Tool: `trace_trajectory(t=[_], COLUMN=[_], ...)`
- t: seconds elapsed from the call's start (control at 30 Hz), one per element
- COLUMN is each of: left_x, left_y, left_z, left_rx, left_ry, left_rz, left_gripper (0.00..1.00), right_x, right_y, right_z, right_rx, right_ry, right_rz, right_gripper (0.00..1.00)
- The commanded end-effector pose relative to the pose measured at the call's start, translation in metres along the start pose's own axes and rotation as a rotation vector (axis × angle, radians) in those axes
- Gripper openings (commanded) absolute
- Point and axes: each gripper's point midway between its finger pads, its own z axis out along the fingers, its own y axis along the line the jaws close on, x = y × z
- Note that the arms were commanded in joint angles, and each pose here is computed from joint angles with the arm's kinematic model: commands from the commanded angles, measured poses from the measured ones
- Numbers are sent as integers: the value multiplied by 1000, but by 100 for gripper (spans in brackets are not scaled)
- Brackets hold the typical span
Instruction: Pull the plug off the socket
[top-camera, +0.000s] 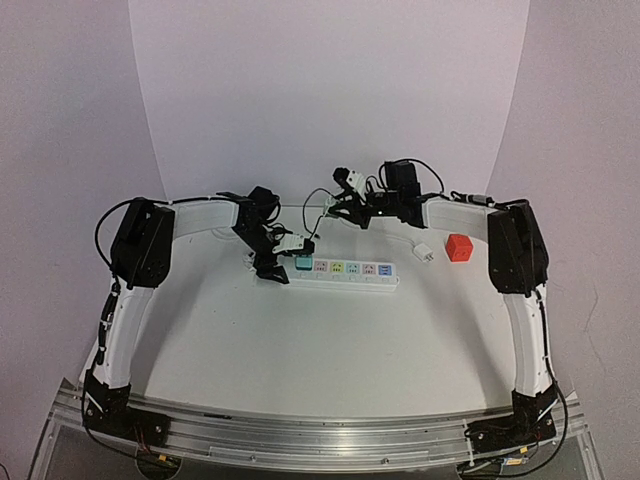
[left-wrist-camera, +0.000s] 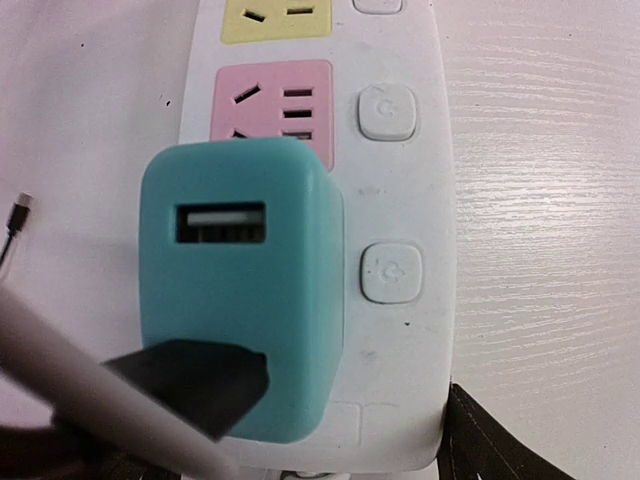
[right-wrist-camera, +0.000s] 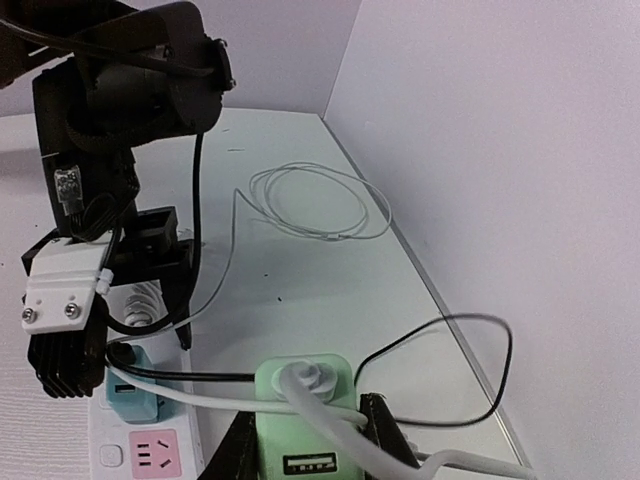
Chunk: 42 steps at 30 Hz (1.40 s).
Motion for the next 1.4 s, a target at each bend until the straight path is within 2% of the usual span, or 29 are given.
trace_trajectory(t=[0.0,0.27,0.37,0.43,0.53,0.97,1.17,1.27,1.37], left_x=[96,67,59,53,45,10,-14,-24,-28], left_y=[-102,-80,-74,-70,-65,-28,-4,-1,-1], left_z=[50,43,38,34,28,-3,-23,-32,-35], left_rx=[343,307,300,296,291,214,153,147,152], left_ry=[319,211,177,158,138,38,-42,-80,-100], left_rz=[-66,-104,-106,-107,-110,-118,-124,-124,-129], left_gripper=[0,1,9,20,30,50,57,64,65], right_x=[-40,-24,-19,-16,-15,-8,29,55,76], right_y=[2,-10,-22,-29,-38,-89,-101,-106,-110], right_z=[-18,-35,-38,-40,-40,-62,-75,-87,-102], right_rx=[25,101,154,186,223,381,425,450,470], right_ry=[-51,15,48,69,82,108,207,270,324], right_rz=[-83,21,93,143,215,461,520,575,609], right_gripper=[0,0,0,0,0,0,0,0,0])
